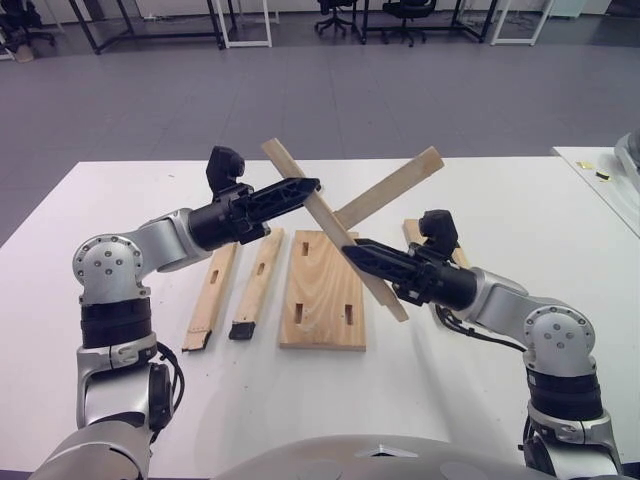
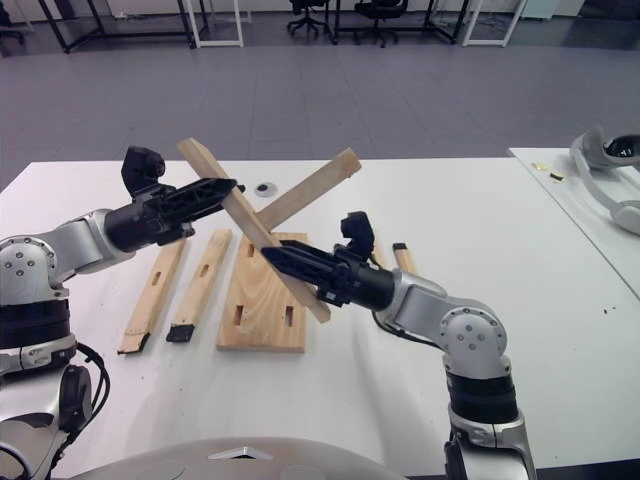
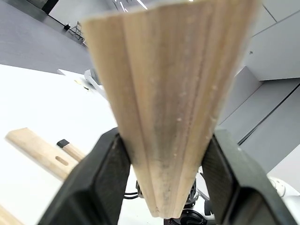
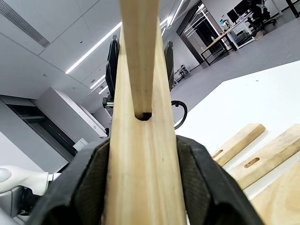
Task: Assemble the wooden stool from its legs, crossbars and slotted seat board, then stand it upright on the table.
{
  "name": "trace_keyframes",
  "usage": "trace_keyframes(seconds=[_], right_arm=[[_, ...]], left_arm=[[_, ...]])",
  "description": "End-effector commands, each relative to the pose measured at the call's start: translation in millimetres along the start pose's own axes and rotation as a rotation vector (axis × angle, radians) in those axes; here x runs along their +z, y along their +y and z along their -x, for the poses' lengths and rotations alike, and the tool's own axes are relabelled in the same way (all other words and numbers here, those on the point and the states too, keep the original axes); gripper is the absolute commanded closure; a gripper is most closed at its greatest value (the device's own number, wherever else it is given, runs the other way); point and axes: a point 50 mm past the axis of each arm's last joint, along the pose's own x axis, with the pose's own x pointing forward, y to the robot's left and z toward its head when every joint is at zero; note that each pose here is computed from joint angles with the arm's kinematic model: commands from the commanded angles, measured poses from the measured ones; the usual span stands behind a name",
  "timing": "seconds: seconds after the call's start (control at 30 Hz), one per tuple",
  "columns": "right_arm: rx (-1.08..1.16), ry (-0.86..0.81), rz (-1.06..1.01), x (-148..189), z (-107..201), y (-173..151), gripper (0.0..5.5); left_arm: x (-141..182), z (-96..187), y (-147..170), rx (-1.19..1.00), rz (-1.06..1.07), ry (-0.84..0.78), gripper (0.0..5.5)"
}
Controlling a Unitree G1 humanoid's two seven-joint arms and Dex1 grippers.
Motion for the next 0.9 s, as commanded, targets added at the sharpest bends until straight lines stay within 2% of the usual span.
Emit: trace_keyframes(seconds=[0.03,0.07,0.23,0.43,0.6,0.73,0.9], right_arm=[[-0.146,-0.011,0.005,1,5,-16,3.42],[-0.144,-0.017,0.002,1,5,-16,3.04],[-0.147,-0.009,0.028,0,4,-17,2.09],[-0.181,-0.014,0.051,-1,10,-20,2.04],[-0.215,-0.023,0.062,0,16,-24,2.04],[-0.262,-0.031,0.063,2,27,-31,2.04],[-0.365,-0.095,0.137,28,53,-40,2.04]], left_arm=[[14,11,-1,0.037,-0.057,-0.082,3.42],[19,13,1,0.06,-0.071,-0.12,3.42],[53,32,11,0.183,-0.184,-0.326,3.43],[42,56,5,0.223,-0.331,-0.078,3.44],[38,58,5,0.24,-0.481,0.053,3.44],[39,63,-1,0.17,-0.67,-0.013,3.44],[22,76,-7,-0.016,-0.821,0.167,3.44]])
